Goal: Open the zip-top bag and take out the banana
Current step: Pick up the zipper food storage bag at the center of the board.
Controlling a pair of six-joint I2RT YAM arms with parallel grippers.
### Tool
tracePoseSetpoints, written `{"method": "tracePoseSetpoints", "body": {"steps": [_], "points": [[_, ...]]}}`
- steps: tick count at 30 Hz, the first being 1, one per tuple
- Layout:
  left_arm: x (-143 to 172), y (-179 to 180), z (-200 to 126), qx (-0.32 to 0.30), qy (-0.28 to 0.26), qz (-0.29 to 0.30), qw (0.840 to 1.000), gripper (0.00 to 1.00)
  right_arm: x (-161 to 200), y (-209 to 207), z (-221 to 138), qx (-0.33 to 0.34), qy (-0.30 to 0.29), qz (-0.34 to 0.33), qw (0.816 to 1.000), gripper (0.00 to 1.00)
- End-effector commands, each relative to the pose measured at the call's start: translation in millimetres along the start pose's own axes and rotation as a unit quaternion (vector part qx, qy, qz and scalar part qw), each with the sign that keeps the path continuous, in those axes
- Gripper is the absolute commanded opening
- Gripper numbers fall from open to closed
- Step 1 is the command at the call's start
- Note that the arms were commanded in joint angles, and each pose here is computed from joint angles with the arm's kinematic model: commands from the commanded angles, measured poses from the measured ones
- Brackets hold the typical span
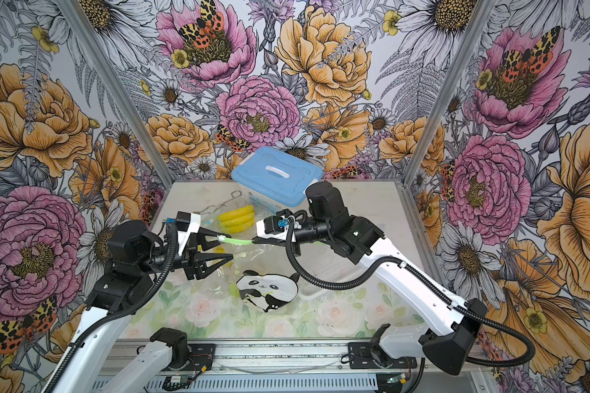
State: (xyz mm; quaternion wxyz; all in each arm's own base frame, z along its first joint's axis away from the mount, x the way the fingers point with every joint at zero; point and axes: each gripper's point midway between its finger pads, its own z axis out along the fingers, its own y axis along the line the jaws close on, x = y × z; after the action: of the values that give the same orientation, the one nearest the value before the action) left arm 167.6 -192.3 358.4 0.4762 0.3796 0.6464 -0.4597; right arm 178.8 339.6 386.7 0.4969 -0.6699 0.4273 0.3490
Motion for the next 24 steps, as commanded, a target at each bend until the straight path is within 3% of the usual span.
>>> {"method": "tracePoseSetpoints", "body": {"steps": [1, 10, 19, 24], "points": [[0, -5, -4, -0.005, 0.005, 0.022, 1.000, 0.60, -11, 0, -7, 0.014, -0.012, -0.014, 1.000, 0.00], [-2, -4, -6, -0.006, 0.004, 0.015, 1.000, 0.24, -6, -5, -6, 0.017, -0.010, -0.010, 1.000, 0.00], [0, -1, -6, -0.010, 0.005, 0.008, 1.000, 0.19, -3, -10, -10, 0.028, -0.013, 0.000, 1.000, 0.00], [-3, 1, -6, -0.014, 0.005, 0.013, 1.000, 0.00, -2, -10, -11, 0.028, -0.015, 0.004, 0.999, 0.00]]}}
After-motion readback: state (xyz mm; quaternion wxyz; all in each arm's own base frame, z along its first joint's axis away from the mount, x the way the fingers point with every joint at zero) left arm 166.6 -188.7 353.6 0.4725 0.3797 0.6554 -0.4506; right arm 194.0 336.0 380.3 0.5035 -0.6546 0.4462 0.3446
